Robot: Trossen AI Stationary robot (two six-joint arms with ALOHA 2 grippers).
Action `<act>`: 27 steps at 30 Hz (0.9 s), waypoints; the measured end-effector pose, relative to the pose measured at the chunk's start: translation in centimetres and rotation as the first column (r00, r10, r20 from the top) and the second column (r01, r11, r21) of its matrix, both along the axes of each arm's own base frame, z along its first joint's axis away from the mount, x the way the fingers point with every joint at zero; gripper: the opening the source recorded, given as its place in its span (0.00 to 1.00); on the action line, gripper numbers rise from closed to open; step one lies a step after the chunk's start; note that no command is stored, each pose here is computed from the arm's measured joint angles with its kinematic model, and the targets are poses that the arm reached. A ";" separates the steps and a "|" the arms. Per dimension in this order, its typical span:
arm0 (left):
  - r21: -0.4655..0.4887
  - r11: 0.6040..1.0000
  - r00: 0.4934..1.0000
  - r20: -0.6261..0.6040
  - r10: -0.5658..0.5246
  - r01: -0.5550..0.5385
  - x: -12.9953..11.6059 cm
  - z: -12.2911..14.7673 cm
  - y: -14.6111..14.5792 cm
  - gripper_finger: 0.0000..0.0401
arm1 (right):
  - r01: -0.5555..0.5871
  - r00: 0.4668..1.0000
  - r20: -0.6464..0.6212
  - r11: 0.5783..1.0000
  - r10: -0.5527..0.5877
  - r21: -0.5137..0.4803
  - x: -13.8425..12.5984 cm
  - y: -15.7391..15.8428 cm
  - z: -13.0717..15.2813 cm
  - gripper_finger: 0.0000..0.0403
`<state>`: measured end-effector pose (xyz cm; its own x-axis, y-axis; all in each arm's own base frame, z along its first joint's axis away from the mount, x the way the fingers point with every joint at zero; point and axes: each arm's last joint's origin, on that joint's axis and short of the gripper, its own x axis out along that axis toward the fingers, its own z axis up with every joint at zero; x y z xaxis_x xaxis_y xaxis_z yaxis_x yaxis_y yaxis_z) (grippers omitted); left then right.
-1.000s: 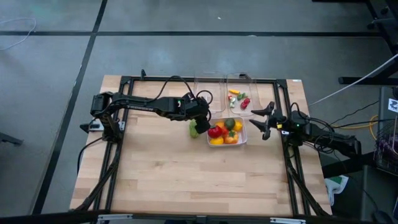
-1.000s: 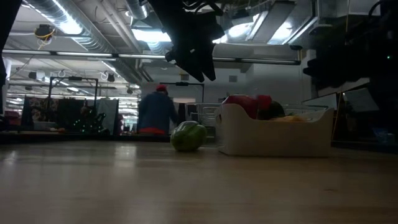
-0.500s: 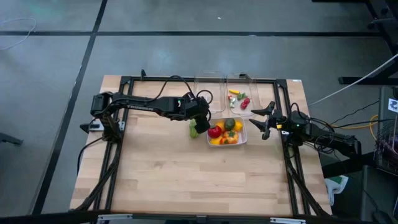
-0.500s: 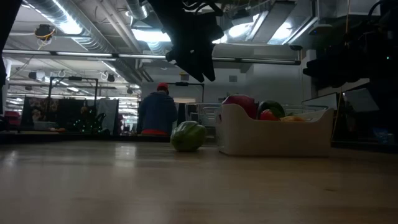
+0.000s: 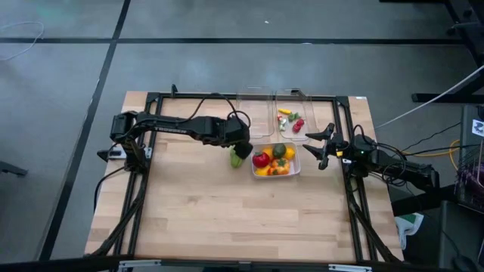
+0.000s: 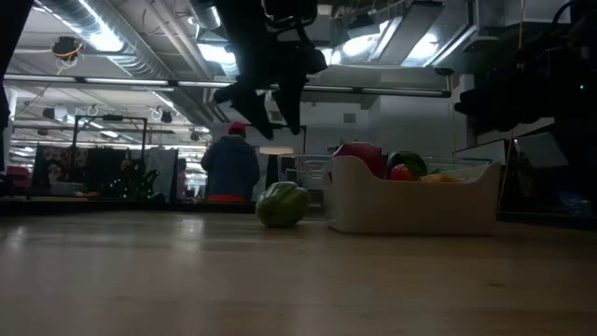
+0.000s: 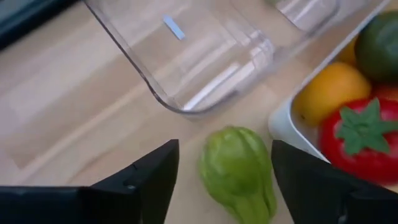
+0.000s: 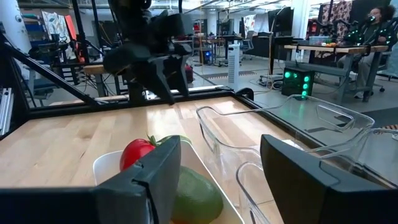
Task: Sort produce into baskets
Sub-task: Put the chayote into the left transparent bin
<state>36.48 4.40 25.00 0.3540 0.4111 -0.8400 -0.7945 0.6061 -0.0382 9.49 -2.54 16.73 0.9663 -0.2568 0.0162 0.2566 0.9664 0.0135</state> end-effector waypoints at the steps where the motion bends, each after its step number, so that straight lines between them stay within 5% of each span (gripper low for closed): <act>1: -0.014 1.000 1.000 -0.001 -0.006 0.006 0.0 0.0 0.0 0.64 | 0.000 1.000 0.000 1.000 0.000 0.000 0.0 0.0 0.0 0.54; 12: -0.100 0.990 0.995 0.015 0.099 -0.097 0.0 -0.7 -0.3 0.84 | -0.001 1.000 0.000 1.000 0.001 0.000 0.0 0.0 0.0 0.54; 19: -0.172 0.971 0.985 -0.046 0.163 -0.169 0.5 -3.9 -0.4 0.87 | -0.001 1.000 0.000 1.000 0.001 0.000 0.0 0.0 0.0 0.54; 27: -0.226 0.967 0.993 -0.015 0.119 -0.120 0.4 -6.7 -0.7 0.87 | 0.000 1.000 0.001 1.000 0.000 -0.001 0.0 0.0 0.0 0.54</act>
